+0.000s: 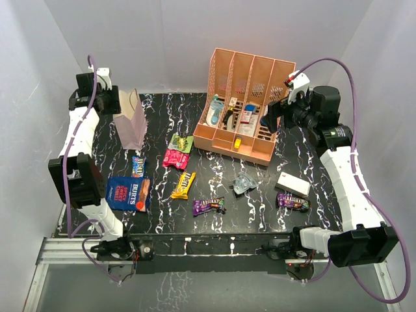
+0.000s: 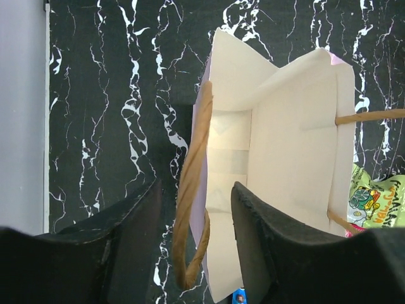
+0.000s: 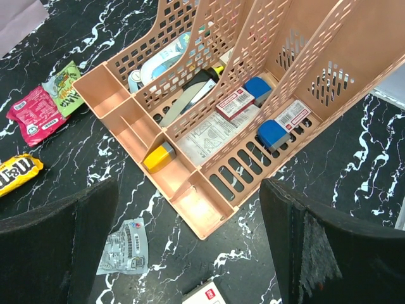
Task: Place the snacks into the paper bag
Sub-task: Move the paper bag to the center of the board.
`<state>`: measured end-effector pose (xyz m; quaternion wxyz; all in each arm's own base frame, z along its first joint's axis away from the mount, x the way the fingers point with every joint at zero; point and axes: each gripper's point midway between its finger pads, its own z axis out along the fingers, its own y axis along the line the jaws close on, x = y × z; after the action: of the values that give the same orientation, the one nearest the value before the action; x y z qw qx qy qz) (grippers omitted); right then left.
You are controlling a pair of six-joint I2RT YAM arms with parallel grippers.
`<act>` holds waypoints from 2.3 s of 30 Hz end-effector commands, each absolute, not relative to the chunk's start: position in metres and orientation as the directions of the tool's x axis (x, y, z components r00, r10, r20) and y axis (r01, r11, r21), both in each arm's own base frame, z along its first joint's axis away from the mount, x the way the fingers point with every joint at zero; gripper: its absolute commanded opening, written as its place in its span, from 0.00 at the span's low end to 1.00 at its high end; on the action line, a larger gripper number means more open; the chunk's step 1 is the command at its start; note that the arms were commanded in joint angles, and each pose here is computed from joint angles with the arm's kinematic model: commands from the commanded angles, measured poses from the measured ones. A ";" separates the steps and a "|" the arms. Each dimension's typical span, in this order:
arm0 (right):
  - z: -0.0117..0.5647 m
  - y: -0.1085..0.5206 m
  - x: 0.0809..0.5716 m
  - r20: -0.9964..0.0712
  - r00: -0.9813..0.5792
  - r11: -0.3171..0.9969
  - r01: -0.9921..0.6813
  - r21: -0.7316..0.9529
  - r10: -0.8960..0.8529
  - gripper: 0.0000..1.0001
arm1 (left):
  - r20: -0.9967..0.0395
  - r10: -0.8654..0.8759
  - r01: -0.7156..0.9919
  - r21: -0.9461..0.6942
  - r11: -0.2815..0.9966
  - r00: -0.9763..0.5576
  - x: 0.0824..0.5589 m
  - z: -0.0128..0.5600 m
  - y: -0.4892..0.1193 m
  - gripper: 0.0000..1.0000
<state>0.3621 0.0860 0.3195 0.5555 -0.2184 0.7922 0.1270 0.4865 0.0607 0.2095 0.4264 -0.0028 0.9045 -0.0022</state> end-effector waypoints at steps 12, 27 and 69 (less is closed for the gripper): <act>0.326 0.089 0.361 -0.944 -0.261 0.868 -0.494 -0.048 -0.201 0.98 | -0.800 0.015 0.091 -0.050 0.995 -0.599 0.501 0.210 0.047 0.19; 0.311 0.093 0.357 -0.938 -0.269 0.848 -0.529 -0.047 -0.220 0.98 | -0.802 -0.057 0.202 -0.217 0.955 -0.594 0.511 0.219 -0.004 0.00; 0.223 0.119 0.336 -0.858 -0.366 0.744 -0.668 -0.028 -0.360 0.99 | -0.763 0.012 0.237 -0.186 0.954 -0.646 0.483 0.201 -0.050 0.04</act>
<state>0.3332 0.1152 0.2091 0.4390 -0.3065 0.8282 0.1653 0.4985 -0.0514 0.1865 0.4087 0.0710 0.8993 -0.1382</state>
